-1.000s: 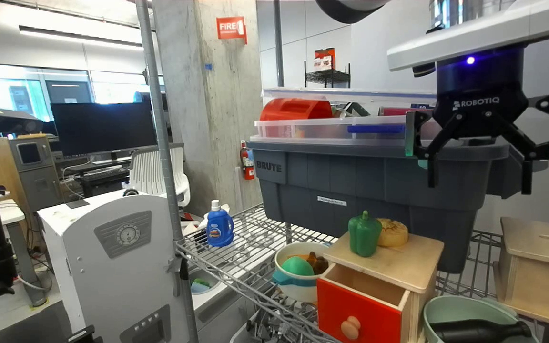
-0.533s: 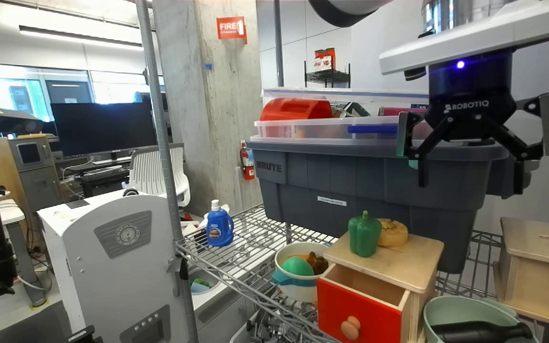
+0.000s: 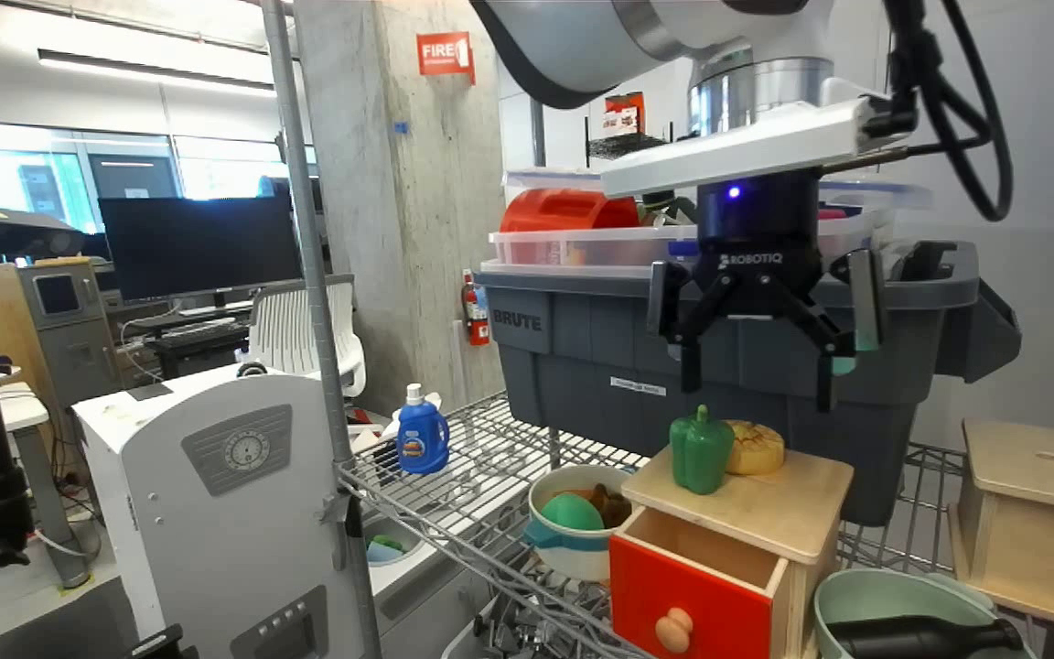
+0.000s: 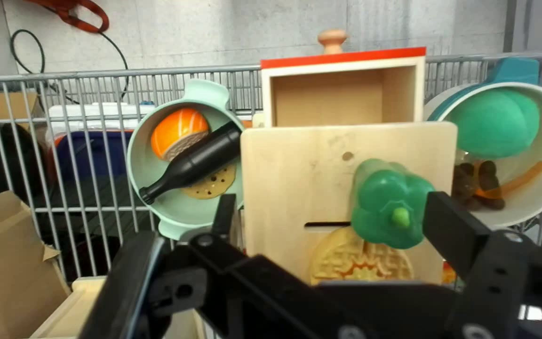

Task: Pick up the bottle and put it in the bowl

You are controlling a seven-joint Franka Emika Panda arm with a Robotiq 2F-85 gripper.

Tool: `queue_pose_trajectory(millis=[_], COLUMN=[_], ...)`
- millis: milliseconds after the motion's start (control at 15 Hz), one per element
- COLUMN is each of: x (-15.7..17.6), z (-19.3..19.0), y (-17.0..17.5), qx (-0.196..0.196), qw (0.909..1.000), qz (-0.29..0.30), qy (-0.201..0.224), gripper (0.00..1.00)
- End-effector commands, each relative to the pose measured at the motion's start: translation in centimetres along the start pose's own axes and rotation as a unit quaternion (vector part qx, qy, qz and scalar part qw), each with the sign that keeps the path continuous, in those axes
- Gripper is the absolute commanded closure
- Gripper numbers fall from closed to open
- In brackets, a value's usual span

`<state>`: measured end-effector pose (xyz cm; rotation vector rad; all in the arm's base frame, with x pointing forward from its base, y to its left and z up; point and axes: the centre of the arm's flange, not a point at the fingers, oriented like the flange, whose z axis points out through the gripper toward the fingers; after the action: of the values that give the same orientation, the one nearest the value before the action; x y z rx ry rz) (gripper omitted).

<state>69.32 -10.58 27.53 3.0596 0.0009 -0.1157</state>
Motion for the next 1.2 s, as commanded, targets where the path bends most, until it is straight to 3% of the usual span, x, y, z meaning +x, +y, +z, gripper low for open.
queue_pose_trajectory(millis=[0, 600, 1133], x=[-2.7, -7.5, -14.8], z=[-1.2, -2.4, -2.9], y=[-2.3, -7.0, -12.9], qx=[-0.003, -0.01, -0.048], qw=[1.0, 0.9998, 0.9985], qz=[0.0, 0.005, 0.026], qy=[-0.007, -0.014, 0.001], gripper=[0.0, 0.0, 0.0])
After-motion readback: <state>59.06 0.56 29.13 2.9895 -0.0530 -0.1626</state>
